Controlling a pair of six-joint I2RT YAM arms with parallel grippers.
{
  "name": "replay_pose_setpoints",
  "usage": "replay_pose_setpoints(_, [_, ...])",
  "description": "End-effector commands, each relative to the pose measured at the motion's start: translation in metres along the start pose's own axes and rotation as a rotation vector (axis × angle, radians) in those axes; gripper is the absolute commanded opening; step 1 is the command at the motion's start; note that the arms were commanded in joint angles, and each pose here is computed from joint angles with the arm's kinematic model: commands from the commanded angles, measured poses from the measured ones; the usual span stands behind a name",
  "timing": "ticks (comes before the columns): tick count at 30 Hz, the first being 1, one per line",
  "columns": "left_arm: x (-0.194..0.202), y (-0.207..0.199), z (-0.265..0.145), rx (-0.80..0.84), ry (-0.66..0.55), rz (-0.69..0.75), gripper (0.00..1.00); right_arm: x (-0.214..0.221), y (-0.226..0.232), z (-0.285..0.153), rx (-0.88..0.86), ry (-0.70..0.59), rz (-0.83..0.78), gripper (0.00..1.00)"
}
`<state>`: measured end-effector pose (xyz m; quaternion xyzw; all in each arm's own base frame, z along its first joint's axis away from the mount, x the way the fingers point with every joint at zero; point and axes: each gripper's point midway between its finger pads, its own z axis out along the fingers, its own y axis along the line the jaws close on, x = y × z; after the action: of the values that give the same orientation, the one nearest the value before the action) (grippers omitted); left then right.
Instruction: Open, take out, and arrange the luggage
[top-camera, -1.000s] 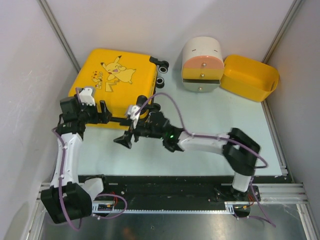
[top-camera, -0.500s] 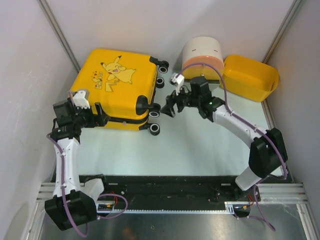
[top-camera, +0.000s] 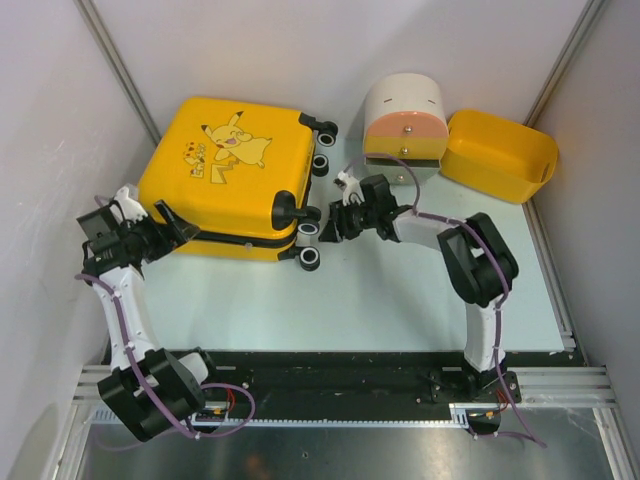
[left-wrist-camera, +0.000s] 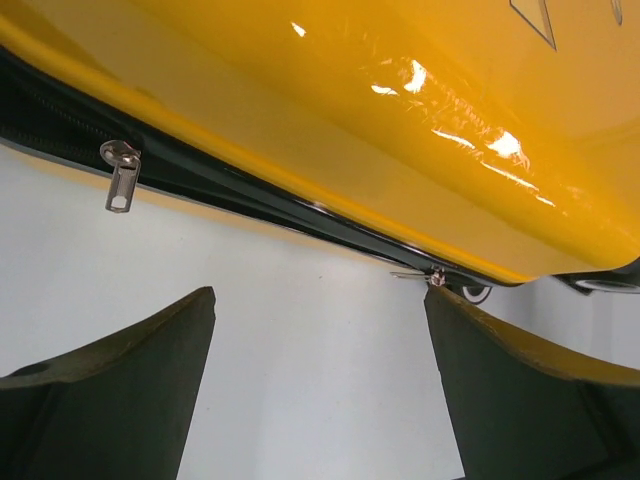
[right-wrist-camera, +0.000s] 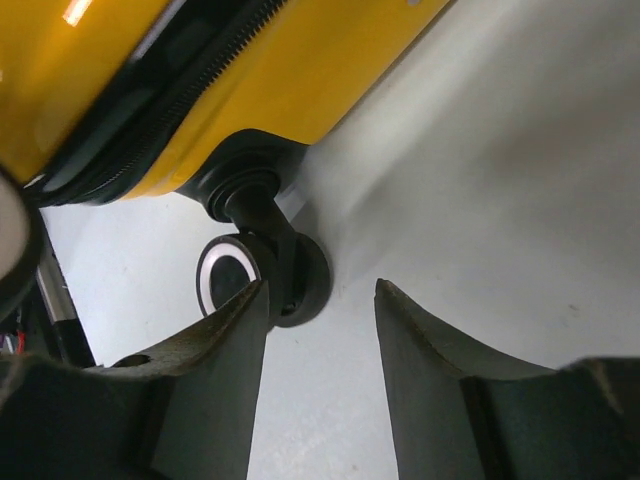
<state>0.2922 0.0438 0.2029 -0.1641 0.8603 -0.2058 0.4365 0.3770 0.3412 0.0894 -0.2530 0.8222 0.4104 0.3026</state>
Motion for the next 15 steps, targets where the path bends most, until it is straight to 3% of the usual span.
replay_pose_setpoints(1, [0.002, -0.012, -0.004, 0.048, 0.0, -0.1, 0.91, -0.002, 0.022, 0.03, -0.088, -0.041, 0.046, 0.49])
replay_pose_setpoints(5, [0.0, -0.01, -0.003, 0.04, -0.005, -0.105, 0.91, 0.018, 0.026, 0.05, -0.122, -0.007, 0.133, 0.36])
replay_pose_setpoints(10, [-0.001, -0.007, -0.002, 0.021, -0.017, -0.112, 0.91, 0.039, 0.042, 0.066, -0.167, 0.045, 0.229, 0.32])
replay_pose_setpoints(15, [-0.005, 0.0, 0.003, 0.007, -0.026, -0.139, 0.91, 0.092, 0.073, 0.071, -0.221, 0.167, 0.345, 0.25])
